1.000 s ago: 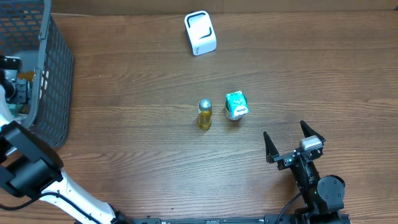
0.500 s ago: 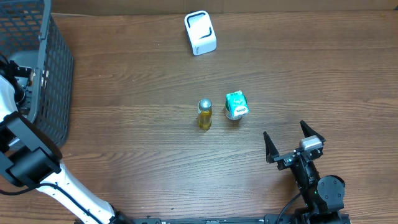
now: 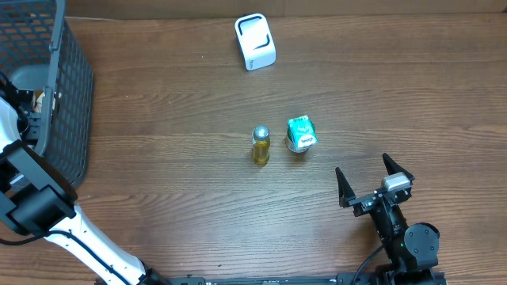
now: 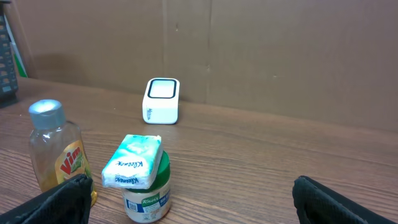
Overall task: Scan the item barcode
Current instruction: 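Grasp the PanTree bag in the basket with the left gripper and lift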
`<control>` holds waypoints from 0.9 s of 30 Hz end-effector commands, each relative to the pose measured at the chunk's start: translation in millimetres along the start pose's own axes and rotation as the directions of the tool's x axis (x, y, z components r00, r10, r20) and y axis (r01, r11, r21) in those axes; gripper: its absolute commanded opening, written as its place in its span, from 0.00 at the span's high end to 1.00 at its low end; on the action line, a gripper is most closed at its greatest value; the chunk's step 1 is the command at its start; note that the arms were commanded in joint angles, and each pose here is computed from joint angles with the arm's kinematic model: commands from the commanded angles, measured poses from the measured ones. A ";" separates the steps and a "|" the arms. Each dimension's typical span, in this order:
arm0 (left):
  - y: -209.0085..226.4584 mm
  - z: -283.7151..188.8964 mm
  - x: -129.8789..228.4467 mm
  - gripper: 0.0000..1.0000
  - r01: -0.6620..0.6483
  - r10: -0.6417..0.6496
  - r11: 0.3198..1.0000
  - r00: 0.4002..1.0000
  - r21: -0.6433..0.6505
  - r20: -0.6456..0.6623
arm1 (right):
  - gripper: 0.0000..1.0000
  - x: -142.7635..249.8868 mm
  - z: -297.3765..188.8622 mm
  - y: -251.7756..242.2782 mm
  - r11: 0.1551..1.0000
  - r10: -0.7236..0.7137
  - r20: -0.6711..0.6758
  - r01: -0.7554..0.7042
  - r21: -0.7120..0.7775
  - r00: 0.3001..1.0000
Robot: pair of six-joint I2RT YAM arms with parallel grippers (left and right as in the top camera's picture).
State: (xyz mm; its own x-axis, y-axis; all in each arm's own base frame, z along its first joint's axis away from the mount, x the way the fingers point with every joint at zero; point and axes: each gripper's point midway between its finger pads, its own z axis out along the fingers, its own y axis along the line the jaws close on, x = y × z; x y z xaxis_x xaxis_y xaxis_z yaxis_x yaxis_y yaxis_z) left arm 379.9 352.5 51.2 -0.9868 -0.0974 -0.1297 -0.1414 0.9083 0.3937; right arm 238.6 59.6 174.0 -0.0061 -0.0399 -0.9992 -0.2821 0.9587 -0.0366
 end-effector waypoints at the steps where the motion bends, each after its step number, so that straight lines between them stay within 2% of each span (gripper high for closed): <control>1: -14.9 -5.4 -15.4 0.63 0.059 -0.061 0.997 0.997 0.059 0.042 | 0.00 2.5 0.2 -1.5 1.000 -0.003 0.000 0.003 0.010 1.000; 7: 26.2 -87.7 -55.0 0.67 0.253 -0.250 0.967 0.940 0.017 0.231 | 0.00 2.5 0.2 -1.5 1.000 -0.003 0.000 0.003 0.010 1.000; 13: 56.7 -205.3 -85.5 0.67 0.364 -0.364 0.926 0.798 0.098 0.480 | 0.00 2.5 0.2 -1.5 1.000 -0.003 0.000 0.003 0.010 1.000; 18: 72.2 -291.0 -83.1 0.67 0.430 -0.435 0.887 0.658 0.167 0.615 | 0.00 2.5 0.2 -1.5 1.000 -0.003 0.000 0.003 0.010 1.000; 19: 72.2 -307.9 -81.6 0.67 0.432 -0.449 0.881 0.627 0.195 0.637 | 0.00 2.5 0.2 -1.5 1.000 -0.003 0.000 0.003 0.010 1.000; 20: 69.9 -341.0 -77.0 0.66 0.426 -0.477 0.868 0.566 0.257 0.673 | 0.00 2.5 0.2 -1.5 1.000 -0.003 0.000 0.003 0.010 1.000; 22: 64.7 -369.8 -71.3 0.67 0.410 -0.504 0.855 0.513 0.318 0.695 | 0.00 2.5 0.2 -1.5 1.000 -0.003 0.000 0.003 0.010 1.000; 25: 50.4 -406.8 -57.7 0.67 0.382 -0.557 0.827 0.458 0.412 0.693 | 0.00 2.5 0.2 -1.5 1.000 -0.003 0.000 0.003 0.010 1.000; 27: 35.7 -422.6 -46.9 0.67 0.367 -0.579 0.814 0.456 0.450 0.676 | 0.00 2.5 0.2 -1.5 1.000 -0.003 0.000 0.003 0.010 1.000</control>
State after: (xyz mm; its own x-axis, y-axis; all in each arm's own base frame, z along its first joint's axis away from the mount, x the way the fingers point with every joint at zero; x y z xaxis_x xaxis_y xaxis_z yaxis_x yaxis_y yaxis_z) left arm 397.7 263.1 423.5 -0.3998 -0.2248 -0.8886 -0.5110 0.8595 0.0125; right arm 238.6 59.6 173.9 -0.0061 -0.0399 -0.9992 -0.2817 0.9588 -0.0366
